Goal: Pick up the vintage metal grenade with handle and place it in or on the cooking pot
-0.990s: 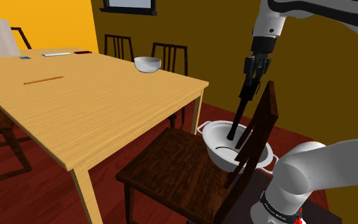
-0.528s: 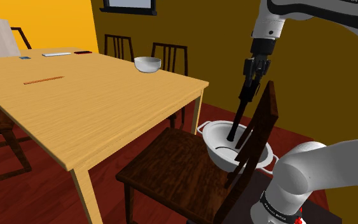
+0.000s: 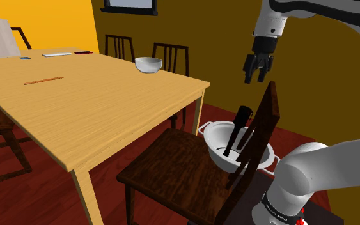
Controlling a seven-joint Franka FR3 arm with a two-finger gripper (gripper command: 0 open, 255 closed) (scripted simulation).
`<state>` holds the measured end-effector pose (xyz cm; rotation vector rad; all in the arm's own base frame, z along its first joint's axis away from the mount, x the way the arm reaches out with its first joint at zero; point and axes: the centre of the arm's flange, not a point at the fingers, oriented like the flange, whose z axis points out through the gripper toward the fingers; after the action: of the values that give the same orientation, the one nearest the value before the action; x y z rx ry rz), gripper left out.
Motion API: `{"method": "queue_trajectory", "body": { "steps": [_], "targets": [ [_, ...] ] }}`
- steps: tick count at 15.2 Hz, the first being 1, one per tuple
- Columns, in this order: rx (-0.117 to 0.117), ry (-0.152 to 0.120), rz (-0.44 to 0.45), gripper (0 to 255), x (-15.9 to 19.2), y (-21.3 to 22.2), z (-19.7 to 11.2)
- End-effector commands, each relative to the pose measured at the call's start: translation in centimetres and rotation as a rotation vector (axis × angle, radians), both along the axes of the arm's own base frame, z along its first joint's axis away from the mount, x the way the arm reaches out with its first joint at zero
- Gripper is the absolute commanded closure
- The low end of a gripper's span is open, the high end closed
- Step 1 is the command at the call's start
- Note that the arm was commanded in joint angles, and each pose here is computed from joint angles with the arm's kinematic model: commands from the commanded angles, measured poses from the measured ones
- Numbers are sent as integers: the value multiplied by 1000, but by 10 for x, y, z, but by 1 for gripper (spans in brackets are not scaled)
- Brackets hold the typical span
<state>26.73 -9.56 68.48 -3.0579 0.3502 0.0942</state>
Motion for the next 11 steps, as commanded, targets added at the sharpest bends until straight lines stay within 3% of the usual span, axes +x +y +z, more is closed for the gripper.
{"method": "queue_trajectory", "body": {
  "steps": [1,3,11],
  "targets": [
    [0,0,0,0,1,-2,20],
    [0,0,0,0,2,-4,44],
    [0,0,0,0,2,-4,44]
  ]
}}
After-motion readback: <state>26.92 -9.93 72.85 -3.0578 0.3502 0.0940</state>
